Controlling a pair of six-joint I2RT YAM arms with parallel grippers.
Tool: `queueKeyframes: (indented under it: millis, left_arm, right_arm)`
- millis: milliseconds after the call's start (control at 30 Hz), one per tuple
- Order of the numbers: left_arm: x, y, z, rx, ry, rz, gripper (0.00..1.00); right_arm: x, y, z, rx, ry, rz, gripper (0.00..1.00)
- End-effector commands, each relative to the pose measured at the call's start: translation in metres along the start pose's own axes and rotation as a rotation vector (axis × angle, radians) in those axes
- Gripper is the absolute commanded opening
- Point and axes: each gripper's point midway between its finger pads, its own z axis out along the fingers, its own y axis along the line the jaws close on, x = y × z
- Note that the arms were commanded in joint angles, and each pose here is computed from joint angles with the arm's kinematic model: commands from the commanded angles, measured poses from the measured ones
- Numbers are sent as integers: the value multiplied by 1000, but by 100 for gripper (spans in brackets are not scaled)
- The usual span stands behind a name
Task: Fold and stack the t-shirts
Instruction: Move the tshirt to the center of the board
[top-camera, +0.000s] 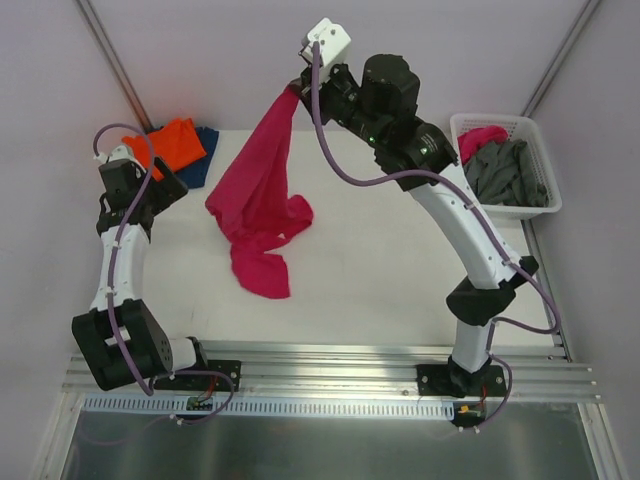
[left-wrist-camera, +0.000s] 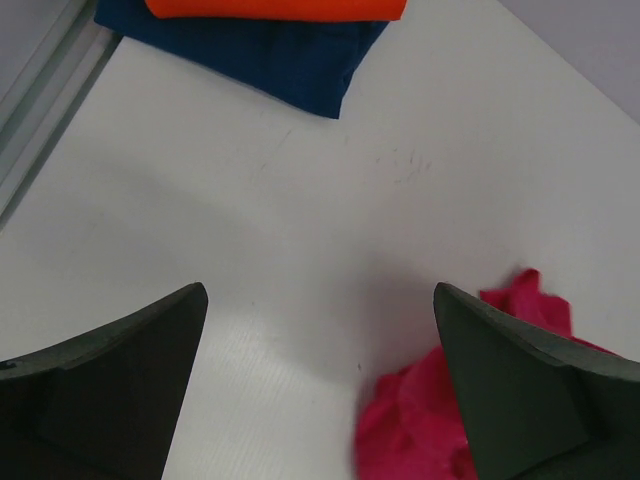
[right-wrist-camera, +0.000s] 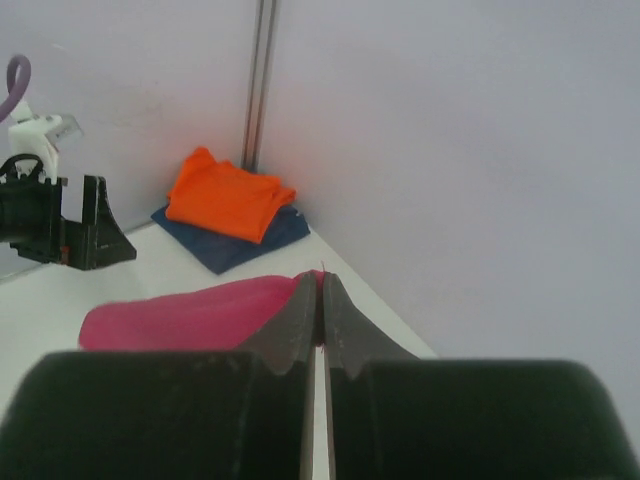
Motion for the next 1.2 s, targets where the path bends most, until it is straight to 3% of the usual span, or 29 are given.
queueKeyframes:
  millis: [0, 133, 367, 567, 733, 933, 1000, 1167]
  left_arm:
    - [-7, -18, -18, 79, -27, -20, 98]
    - [-8, -20, -29, 96, -45, -8, 98]
    - [3, -26, -30, 147, -10, -8, 98]
    - [0, -27, -27, 151, -8, -2, 98]
    - [3, -25, -24, 151, 5, -4, 98]
    - [7, -25, -24, 158, 14, -8, 99]
    - [6, -25, -24, 163, 15, -9, 98]
    - [1, -27, -22, 172, 14, -8, 99]
  right_arm:
    - [-65, -20, -31, 65, -186, -74, 1]
    - [-10, -54, -33, 134, -46, 28, 1]
    - [83, -174, -70, 415, 188, 89, 1]
    - [146, -187, -85, 436, 344, 139, 1]
    - [139, -189, -84, 458, 316, 169, 1]
    - [70, -224, -87, 581, 156, 93, 1]
    - [77, -232, -93, 616, 172, 87, 1]
    - [121, -301, -161, 849, 260, 187, 1]
